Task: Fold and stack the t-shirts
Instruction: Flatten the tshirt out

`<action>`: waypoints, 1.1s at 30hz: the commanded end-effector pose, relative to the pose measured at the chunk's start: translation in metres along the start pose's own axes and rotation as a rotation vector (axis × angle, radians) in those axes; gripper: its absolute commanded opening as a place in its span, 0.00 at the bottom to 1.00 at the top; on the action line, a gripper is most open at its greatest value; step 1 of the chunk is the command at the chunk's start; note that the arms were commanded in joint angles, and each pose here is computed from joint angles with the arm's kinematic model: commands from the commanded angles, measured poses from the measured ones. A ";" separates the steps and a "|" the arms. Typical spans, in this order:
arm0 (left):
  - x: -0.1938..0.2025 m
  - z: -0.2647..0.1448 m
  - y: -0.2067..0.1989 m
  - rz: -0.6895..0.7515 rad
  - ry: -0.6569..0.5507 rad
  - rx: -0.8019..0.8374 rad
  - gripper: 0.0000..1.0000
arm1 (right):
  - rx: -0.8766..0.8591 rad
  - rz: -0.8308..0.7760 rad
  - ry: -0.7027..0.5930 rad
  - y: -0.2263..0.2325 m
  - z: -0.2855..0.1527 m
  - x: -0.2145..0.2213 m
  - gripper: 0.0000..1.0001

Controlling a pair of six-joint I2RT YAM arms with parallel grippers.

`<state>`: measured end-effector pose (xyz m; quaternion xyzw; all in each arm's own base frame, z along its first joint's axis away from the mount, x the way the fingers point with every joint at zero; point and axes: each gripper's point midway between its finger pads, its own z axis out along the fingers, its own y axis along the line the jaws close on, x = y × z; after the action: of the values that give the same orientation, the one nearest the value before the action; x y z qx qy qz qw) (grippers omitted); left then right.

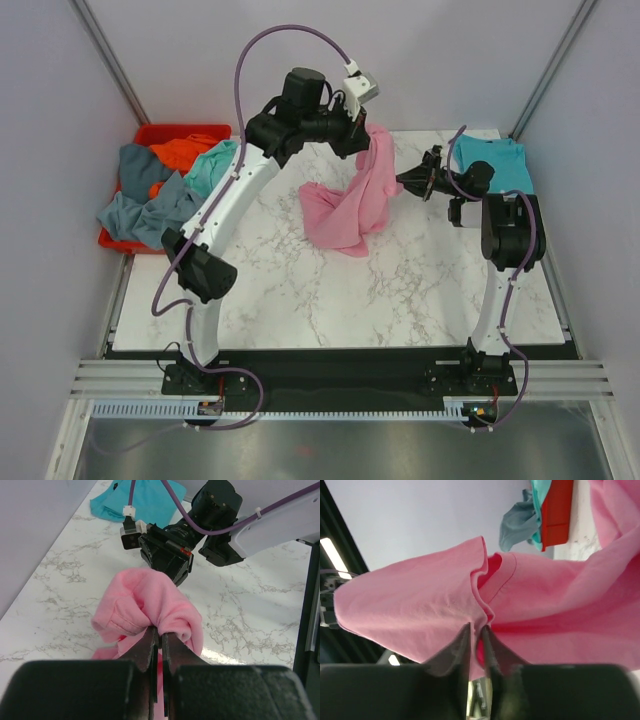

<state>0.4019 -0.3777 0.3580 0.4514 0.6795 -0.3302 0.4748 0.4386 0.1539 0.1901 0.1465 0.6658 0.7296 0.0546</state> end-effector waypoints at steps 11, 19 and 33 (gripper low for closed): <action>0.033 -0.004 0.061 -0.025 0.087 -0.260 0.84 | -0.143 -0.487 -0.144 0.126 -0.071 0.018 0.00; 0.095 -0.038 0.045 -0.051 0.265 -0.339 0.93 | -0.190 -0.670 -0.217 0.187 -0.093 0.029 0.00; 0.274 -0.040 0.069 -0.373 0.651 -0.395 0.87 | -0.186 -0.617 -0.241 0.172 -0.104 0.036 0.00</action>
<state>0.3861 -0.2620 0.1323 0.3599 0.8862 -0.1408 0.2555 0.4410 0.0371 0.3177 0.1397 0.6254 0.7152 0.2790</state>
